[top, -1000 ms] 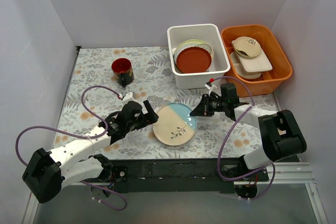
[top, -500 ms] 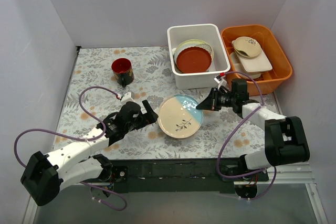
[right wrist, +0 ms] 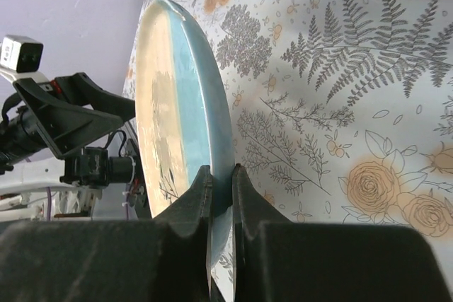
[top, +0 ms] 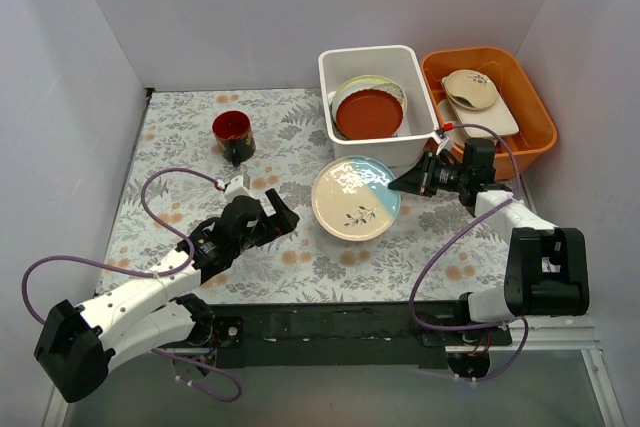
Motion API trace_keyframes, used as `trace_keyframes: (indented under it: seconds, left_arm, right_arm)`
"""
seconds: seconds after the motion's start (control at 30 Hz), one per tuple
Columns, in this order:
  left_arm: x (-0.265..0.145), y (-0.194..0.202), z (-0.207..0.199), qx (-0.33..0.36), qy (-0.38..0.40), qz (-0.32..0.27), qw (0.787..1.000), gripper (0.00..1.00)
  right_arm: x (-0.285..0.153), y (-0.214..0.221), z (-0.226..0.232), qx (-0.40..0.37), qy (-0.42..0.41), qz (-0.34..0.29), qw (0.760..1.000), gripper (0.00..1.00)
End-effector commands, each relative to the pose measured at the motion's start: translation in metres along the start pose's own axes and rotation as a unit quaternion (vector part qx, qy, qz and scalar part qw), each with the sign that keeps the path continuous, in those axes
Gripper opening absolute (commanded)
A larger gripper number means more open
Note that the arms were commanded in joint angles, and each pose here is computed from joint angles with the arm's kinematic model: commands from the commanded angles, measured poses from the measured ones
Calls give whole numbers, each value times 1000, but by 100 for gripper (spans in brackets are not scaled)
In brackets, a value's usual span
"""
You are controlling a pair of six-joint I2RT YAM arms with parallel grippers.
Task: Place the plates into the plastic bin on the countertop
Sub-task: Place the plate in the plastic bin.
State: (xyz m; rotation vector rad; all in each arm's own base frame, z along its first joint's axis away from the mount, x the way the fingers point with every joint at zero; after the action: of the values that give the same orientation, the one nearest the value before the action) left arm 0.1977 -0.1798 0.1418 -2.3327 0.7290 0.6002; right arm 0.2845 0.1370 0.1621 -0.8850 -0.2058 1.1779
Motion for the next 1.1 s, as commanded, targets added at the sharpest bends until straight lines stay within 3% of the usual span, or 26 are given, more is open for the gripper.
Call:
trace_keyframes:
  seconds: [0.0,0.43,1.07]
  left_arm:
    - [2,2,1,0,7,-2,1000,98]
    - [12,12,9,7,-6,16,1000,98]
    - [17,17,18,16,-19,25,999,98]
  right_arm:
    - [-14,-45,32,-42,-62,-45,996,1]
    - [-17,-83,48,-60,-79,-83,992,1]
    - [-29,-173,9,-47,-6,-173,984,1]
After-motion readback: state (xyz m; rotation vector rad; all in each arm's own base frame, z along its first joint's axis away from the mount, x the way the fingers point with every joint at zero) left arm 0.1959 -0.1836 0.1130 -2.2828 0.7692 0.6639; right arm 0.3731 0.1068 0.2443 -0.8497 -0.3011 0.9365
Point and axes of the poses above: each gripper's point midway between its finger pads, its own x axis out along the fingers, its own z axis along the line the jaws close on, y = z × x, the point moved 4 cm from there along -x, back along the fingers, and after that the axes turned 14 degrees about -x, right-handed, at the moved point
